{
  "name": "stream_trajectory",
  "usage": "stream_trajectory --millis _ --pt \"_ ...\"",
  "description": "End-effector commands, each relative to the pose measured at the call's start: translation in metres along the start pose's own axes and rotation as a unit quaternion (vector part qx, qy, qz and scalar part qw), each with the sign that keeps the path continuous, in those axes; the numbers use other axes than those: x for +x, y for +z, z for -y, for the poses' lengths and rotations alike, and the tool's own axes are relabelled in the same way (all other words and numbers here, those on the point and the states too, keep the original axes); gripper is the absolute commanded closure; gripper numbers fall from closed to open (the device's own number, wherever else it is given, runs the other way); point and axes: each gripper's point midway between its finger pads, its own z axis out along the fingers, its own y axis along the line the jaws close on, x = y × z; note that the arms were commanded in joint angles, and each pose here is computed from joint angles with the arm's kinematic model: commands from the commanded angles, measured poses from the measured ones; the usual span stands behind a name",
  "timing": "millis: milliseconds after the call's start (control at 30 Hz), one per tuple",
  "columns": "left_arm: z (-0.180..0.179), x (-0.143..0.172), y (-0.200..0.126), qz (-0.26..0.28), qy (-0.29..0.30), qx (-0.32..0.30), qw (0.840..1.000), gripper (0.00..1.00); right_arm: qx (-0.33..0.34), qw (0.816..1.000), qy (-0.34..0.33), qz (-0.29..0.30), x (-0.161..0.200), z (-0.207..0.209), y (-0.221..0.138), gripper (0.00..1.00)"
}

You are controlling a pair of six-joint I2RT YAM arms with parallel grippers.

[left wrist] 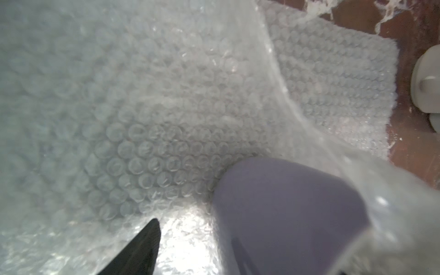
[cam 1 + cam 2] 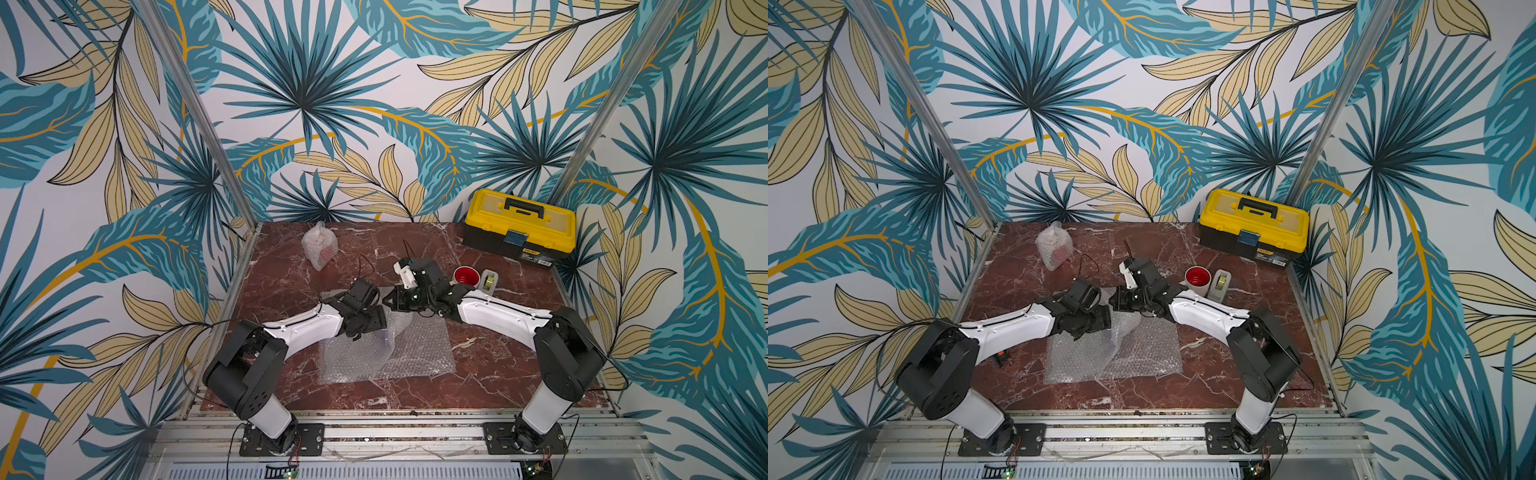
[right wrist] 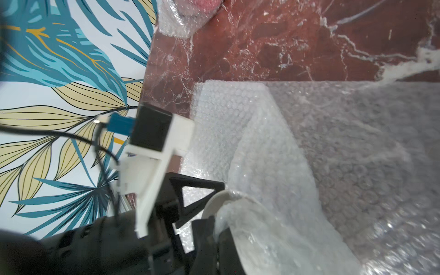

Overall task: Wrap mugs in bubble wrap
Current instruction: Wrap the mug in bubble wrap.

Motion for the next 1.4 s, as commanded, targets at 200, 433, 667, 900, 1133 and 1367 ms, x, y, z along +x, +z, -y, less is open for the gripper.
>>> stream_trajectory --millis 200,433,667,900,1133,1367 --pt "-0.003 0.001 -0.014 0.016 0.013 0.0 1.0 0.23 0.049 0.996 0.026 -0.072 0.038 0.03 0.02 1.0" --pt "-0.003 -0.003 -0.033 0.049 0.014 0.02 0.999 0.24 0.078 0.99 0.042 -0.109 0.05 0.041 0.027 1.0" --pt "0.017 -0.005 -0.052 0.086 0.032 0.102 0.991 0.16 0.093 0.986 0.045 -0.128 0.055 0.045 0.03 1.0" --pt "0.034 0.0 -0.051 0.085 0.05 0.154 0.983 0.12 0.091 0.986 0.049 -0.129 0.055 0.045 0.032 1.0" --pt "0.039 0.01 -0.045 0.071 0.068 0.171 0.98 0.18 0.09 0.986 0.054 -0.132 0.057 0.046 0.034 1.0" --pt "0.029 0.022 -0.039 0.057 0.07 0.164 0.982 0.29 0.092 0.986 0.054 -0.132 0.054 0.044 0.034 1.0"
